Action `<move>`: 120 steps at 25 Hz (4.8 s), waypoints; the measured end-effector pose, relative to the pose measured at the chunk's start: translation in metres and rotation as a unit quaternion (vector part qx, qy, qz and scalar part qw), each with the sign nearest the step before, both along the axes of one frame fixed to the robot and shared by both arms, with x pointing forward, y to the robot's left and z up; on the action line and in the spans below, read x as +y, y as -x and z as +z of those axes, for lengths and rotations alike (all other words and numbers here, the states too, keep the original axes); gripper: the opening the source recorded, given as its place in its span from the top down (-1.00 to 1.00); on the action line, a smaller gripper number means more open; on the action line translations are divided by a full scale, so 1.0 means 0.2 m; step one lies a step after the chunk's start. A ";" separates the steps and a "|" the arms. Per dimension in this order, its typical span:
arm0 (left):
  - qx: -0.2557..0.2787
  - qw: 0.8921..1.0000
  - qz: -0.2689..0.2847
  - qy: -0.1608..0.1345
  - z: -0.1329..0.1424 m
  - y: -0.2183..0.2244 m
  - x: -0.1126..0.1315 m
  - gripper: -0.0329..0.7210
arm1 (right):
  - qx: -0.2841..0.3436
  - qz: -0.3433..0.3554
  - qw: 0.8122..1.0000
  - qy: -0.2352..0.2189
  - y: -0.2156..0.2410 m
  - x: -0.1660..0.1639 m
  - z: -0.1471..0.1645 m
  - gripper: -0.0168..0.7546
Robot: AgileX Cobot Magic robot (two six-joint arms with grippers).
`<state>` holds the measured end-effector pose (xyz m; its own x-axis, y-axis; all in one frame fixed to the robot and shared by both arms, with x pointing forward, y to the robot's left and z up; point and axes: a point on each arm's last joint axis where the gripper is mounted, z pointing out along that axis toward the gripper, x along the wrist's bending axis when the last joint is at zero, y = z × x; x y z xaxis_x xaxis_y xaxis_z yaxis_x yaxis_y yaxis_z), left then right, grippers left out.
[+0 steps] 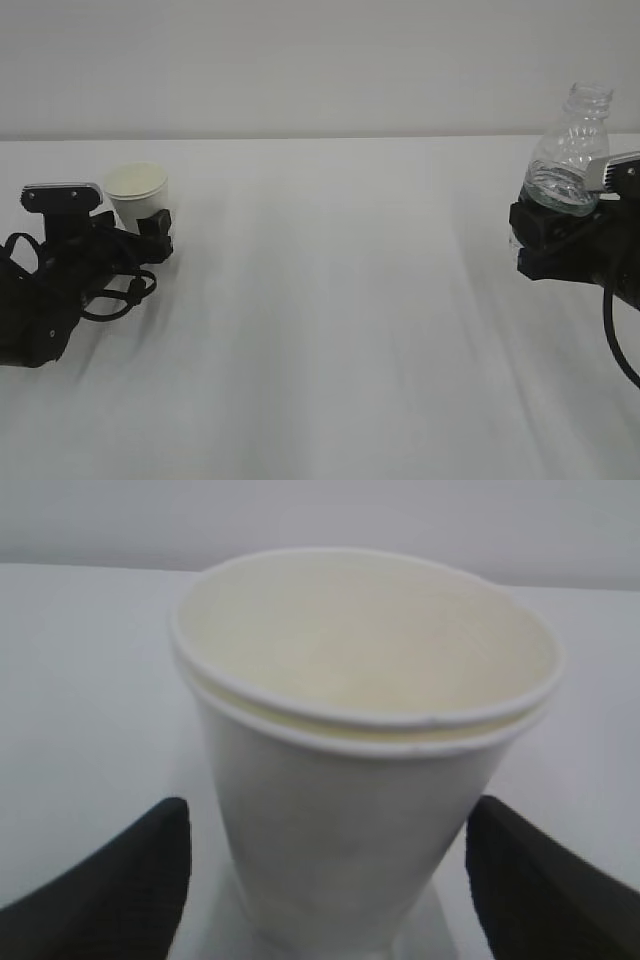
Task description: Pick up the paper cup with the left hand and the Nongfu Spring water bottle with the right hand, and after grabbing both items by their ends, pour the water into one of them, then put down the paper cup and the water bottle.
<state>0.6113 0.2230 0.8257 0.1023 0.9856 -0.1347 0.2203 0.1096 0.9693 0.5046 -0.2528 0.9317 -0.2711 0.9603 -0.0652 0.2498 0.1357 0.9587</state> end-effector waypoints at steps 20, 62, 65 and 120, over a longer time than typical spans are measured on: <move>-0.021 1.000 -0.020 0.000 -0.03 -0.10 -0.04 -0.85 | -0.007 0.001 1.000 -0.001 0.00 0.00 0.01 -0.15; -0.039 0.999 -0.005 0.001 0.00 -0.16 0.03 -0.59 | -0.008 0.004 1.000 -0.003 0.00 0.00 0.01 -0.15; -0.039 0.999 -0.005 0.001 0.00 -0.16 0.03 -0.58 | -0.008 0.004 1.000 -0.003 0.00 0.00 0.01 -0.15; -0.001 0.868 -0.496 0.018 0.27 0.28 -0.46 -0.29 | -0.004 0.038 0.999 0.024 0.01 0.03 0.00 -0.14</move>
